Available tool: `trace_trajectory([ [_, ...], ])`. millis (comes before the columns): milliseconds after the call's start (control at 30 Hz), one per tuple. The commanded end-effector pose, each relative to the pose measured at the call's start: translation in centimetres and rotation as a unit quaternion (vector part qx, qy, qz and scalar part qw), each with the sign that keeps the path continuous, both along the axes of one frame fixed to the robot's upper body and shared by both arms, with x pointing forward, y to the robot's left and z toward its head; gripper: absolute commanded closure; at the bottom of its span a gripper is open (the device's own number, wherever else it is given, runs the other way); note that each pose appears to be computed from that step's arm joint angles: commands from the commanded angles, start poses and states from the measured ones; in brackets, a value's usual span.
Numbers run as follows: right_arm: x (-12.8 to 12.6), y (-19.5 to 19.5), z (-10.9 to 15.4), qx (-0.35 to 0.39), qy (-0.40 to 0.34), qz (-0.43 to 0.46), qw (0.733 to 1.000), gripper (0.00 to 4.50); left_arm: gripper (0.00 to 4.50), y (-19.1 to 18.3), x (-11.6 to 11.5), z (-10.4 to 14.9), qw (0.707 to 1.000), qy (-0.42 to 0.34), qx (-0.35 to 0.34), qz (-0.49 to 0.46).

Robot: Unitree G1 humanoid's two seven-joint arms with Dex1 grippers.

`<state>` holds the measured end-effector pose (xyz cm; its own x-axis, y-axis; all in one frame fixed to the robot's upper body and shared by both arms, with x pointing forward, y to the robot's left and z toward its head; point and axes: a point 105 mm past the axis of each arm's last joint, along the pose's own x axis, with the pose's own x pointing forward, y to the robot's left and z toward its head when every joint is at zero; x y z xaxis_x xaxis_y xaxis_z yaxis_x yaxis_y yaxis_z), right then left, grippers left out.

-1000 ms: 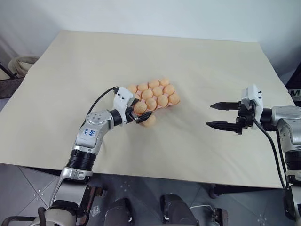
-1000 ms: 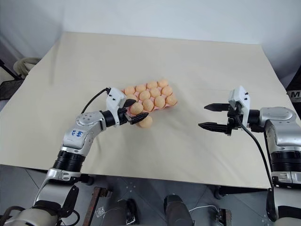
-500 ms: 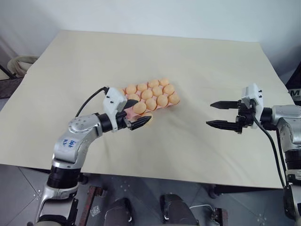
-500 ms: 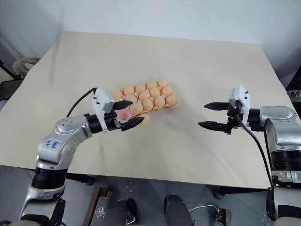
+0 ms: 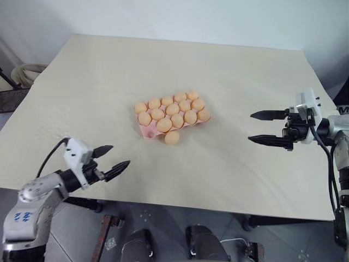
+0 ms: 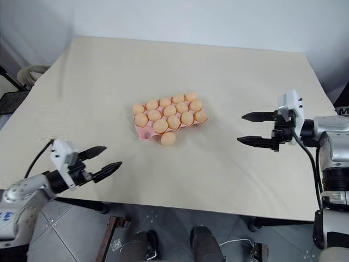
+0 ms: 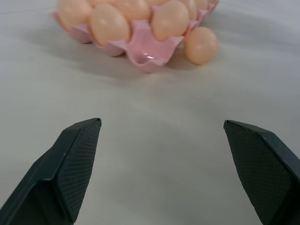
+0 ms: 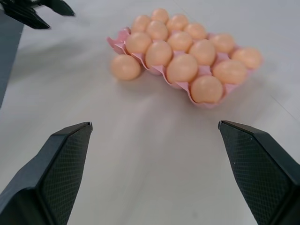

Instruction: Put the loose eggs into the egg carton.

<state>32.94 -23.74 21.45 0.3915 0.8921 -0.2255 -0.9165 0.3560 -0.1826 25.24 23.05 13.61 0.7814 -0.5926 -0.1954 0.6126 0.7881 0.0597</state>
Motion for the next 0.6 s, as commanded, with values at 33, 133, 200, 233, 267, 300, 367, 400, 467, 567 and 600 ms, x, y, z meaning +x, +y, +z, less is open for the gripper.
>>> trace_trajectory([
  [33,-0.7,-0.9,1.1,-0.002,-0.017,0.014,1.0,0.0,0.04,0.4,-2.0,1.3,1.0,-0.017,0.011,-0.009],
  [133,-0.5,-1.1,0.9,-0.004,-0.014,0.01,1.0,0.0,0.04,0.3,-2.4,1.9,1.0,-0.026,0.009,-0.011],
  [200,-0.4,-1.1,0.8,-0.006,-0.014,0.009,1.0,0.0,0.04,-0.2,-2.4,2.1,0.999,-0.035,0.007,-0.018],
  [233,-0.3,-1.1,0.8,-0.007,-0.014,0.009,1.0,0.0,0.04,-0.6,-2.4,2.2,0.999,-0.04,0.006,-0.023],
  [267,-0.3,-1.1,0.9,-0.007,-0.015,0.008,1.0,0.0,0.04,-1.0,-2.3,2.3,0.999,-0.046,0.006,-0.026],
  [300,-0.2,-1.1,0.9,-0.008,-0.015,0.008,1.0,0.0,0.04,-1.5,-2.1,2.2,0.998,-0.049,0.006,-0.028],
  [367,-0.1,-1.1,0.9,-0.01,-0.016,0.007,1.0,0.0,0.04,-3.0,-1.4,2.4,0.997,-0.067,-0.002,-0.031],
  [400,-0.1,-1.0,0.9,-0.01,-0.017,0.007,1.0,0.0,0.04,-3.7,-0.7,2.5,0.996,-0.081,-0.006,-0.025],
  [467,-0.1,-1.0,1.0,-0.01,-0.018,0.009,1.0,0.0,0.04,-5.3,0.6,2.6,0.995,-0.101,-0.016,-0.012],
  [567,-0.2,-1.0,0.9,-0.011,-0.018,0.011,1.0,0.0,0.04,-8.4,2.0,2.2,0.994,-0.109,-0.028,-0.013],
  [600,-0.2,-1.0,0.9,-0.011,-0.018,0.011,1.0,0.0,0.04,-9.2,2.5,2.0,0.994,-0.108,-0.03,-0.013],
])
